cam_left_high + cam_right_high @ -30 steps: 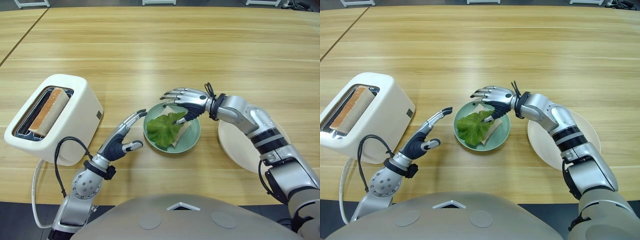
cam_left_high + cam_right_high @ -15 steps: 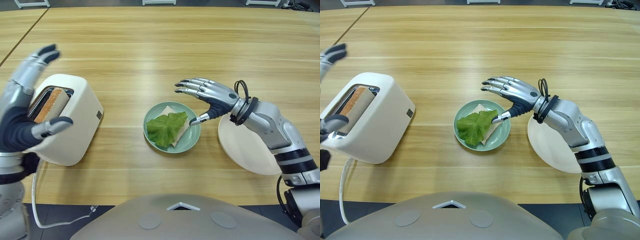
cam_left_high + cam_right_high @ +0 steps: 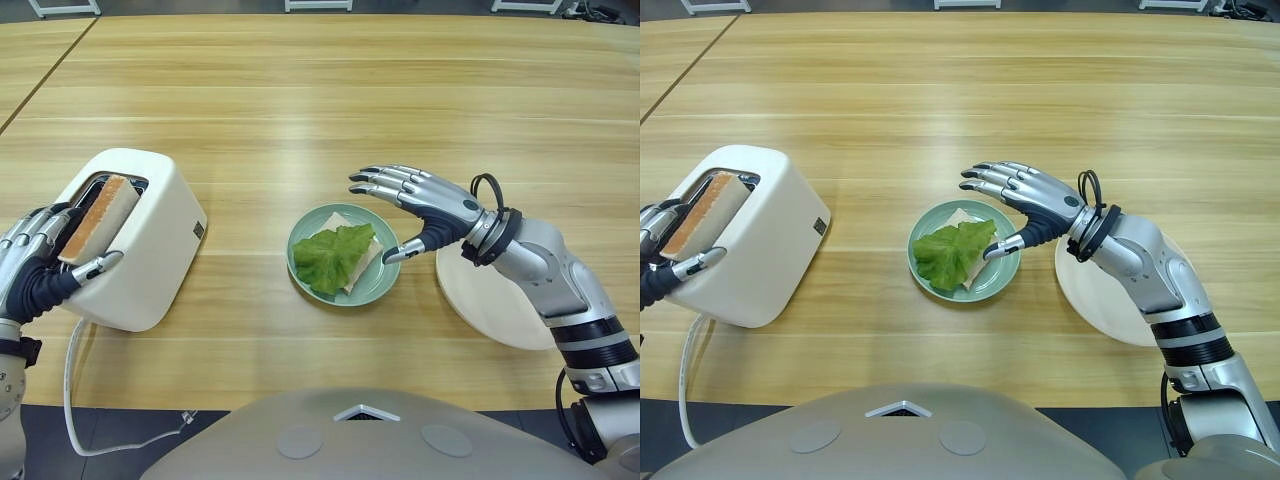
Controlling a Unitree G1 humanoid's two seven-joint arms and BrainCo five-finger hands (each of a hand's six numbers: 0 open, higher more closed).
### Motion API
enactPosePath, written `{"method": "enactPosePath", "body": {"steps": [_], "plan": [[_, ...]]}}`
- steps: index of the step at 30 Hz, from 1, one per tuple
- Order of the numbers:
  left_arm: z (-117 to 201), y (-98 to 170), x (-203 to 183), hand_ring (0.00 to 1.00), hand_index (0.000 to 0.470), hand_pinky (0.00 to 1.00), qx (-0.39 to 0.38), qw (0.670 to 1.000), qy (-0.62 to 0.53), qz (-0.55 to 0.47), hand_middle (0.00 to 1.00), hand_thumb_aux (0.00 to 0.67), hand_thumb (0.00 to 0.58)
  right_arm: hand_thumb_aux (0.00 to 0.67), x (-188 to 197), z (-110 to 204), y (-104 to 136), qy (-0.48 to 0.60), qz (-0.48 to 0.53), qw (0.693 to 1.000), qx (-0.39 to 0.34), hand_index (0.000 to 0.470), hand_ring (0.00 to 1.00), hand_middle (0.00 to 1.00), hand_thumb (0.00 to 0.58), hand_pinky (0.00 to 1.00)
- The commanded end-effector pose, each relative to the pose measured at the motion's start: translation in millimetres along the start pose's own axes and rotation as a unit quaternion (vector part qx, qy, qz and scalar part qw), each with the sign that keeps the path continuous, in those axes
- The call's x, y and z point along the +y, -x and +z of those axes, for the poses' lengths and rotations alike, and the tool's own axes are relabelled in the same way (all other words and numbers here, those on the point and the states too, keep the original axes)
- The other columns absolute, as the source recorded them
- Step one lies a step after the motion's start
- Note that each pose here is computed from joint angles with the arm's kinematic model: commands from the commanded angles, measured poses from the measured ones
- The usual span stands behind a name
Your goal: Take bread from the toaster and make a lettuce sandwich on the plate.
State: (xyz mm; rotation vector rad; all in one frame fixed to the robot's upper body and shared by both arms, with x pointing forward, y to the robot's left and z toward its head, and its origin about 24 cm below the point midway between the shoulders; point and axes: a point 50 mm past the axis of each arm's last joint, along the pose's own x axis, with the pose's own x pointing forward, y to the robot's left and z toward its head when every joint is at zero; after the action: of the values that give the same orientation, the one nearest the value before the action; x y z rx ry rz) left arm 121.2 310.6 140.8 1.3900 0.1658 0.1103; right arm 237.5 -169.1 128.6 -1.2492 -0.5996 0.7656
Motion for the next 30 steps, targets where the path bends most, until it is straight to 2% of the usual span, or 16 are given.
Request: {"method": "enactPosePath", "body": {"steps": [1,12,16,19,22,27,30], "plan": [[-1.0,-2.0,-7.4,0.00,0.470,0.00,-0.002,1.000,0.016,-0.016,0.00,0.670,0.580,0.000,2.5,-1.8,0.4,0.007,0.009,1.000,0.004,0.000,0.00,0.00,0.000,0.00],[7.6,-9.7,29.1,0.00,0.470,0.00,-0.061,0.990,0.045,0.119,0.00,0.670,0.580,0.000,4.8,-4.8,1.0,0.016,0.008,1.000,0.013,0.000,0.00,0.00,0.000,0.00],[9.7,-10.8,75.8,0.00,0.470,0.00,-0.091,0.965,0.030,0.244,0.00,0.670,0.580,0.000,3.0,-7.6,0.5,0.019,0.001,1.000,0.020,0.000,0.00,0.00,0.000,0.00],[32.9,-9.7,103.7,0.00,0.470,0.00,-0.154,0.942,0.014,0.298,0.00,0.670,0.580,0.000,0.7,-12.6,1.9,0.020,-0.010,0.999,0.033,0.000,0.00,0.00,0.000,0.00],[68.6,-16.4,103.5,0.00,0.470,0.00,-0.229,0.929,0.025,0.289,0.00,0.670,0.580,0.000,-3.0,-20.2,2.8,0.023,-0.023,0.998,0.050,0.000,0.00,0.00,0.000,0.00],[118.4,-37.5,79.9,0.00,0.470,0.00,-0.298,0.927,0.057,0.220,0.00,0.670,0.580,0.000,-13.0,-40.3,6.2,0.024,-0.056,0.993,0.097,0.000,0.00,0.00,0.000,0.00],[159.2,-53.9,49.2,0.00,0.470,0.00,-0.346,0.920,0.084,0.161,0.00,0.670,0.580,0.000,-14.8,-48.9,14.6,0.018,-0.074,0.989,0.127,0.000,0.00,0.00,0.000,0.00]]}}
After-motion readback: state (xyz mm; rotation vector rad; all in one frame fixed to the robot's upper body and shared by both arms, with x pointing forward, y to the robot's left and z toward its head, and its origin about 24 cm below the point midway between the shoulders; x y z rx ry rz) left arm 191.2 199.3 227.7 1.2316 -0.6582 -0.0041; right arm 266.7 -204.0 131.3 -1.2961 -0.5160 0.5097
